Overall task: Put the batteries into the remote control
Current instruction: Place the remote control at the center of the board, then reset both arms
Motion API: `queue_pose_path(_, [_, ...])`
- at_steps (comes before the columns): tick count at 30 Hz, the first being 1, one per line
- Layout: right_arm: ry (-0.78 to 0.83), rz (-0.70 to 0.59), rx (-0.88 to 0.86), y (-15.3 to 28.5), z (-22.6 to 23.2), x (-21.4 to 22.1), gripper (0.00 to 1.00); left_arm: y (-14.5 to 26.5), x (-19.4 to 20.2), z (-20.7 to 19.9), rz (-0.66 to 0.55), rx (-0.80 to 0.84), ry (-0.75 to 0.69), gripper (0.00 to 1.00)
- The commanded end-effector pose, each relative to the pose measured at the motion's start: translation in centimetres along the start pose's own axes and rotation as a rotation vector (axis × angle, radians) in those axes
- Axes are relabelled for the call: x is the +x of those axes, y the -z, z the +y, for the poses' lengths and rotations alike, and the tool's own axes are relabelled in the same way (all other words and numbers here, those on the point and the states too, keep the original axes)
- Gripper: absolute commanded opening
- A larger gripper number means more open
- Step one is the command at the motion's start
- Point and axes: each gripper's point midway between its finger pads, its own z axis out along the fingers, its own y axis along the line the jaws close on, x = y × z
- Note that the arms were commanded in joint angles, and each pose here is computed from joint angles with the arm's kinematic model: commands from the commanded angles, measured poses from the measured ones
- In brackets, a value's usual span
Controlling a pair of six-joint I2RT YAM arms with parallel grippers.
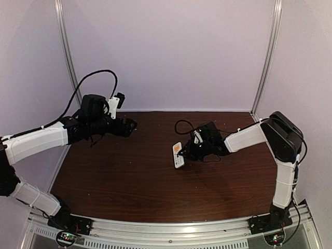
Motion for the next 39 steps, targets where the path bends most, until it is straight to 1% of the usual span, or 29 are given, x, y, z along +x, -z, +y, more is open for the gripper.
queue_pose_path(1, [-0.01,-0.035,0.055,0.1,-1.1,-0.2,0.18,0.0,-0.6,0.2,-0.026,-0.005,0.018,0.98])
queue_pose_path(4, [-0.012,-0.031,0.075,0.2,-1.6,0.0,0.28,0.0,-0.6,0.3,-0.027,-0.01,0.019,0.98])
queue_pose_path(7, [-0.008,-0.025,0.087,0.2,-1.9,0.2,0.35,0.0,-0.7,0.4,-0.031,-0.016,0.016,0.97])
queue_pose_path(14, [0.008,-0.021,0.111,0.6,-2.2,0.3,0.44,0.1,-1.1,0.4,-0.041,-0.022,0.013,0.98])
queue_pose_path(17, [0.028,-0.031,0.139,1.3,-2.2,0.0,0.51,0.1,-1.1,0.6,-0.041,-0.03,0.014,0.98])
queue_pose_path(20, [0.075,-0.042,0.176,2.1,-2.3,-0.5,0.61,0.2,-1.1,0.8,-0.04,-0.041,0.014,0.98])
queue_pose_path(21, [0.09,-0.036,0.201,2.5,-2.5,-0.4,0.68,0.2,-1.2,0.8,-0.041,-0.043,0.013,0.98])
queue_pose_path(22, [0.109,-0.04,0.218,2.9,-2.6,-0.6,0.94,0.2,-1.2,0.8,-0.041,-0.047,0.012,0.98])
queue_pose_path(23, [0.126,-0.045,0.234,3.2,-2.7,-0.8,0.99,0.3,-1.3,0.9,-0.039,-0.05,0.012,0.98])
queue_pose_path(28, [0.217,-0.087,0.299,5.8,-2.6,-2.2,0.99,0.5,-1.5,1.1,-0.035,-0.066,0.004,0.98])
queue_pose_path(32, [0.398,-0.179,0.359,8.9,-1.1,-4.7,1.0,0.7,-1.6,1.5,-0.018,-0.092,-0.024,0.97])
queue_pose_path(36, [0.578,-0.233,0.331,12.0,1.7,-6.6,1.0,1.2,-2.4,1.9,-0.013,-0.12,-0.058,0.98])
queue_pose_path(39, [0.648,-0.286,0.271,14.6,3.5,-7.6,1.0,1.6,-3.1,2.1,-0.021,-0.132,-0.072,0.98])
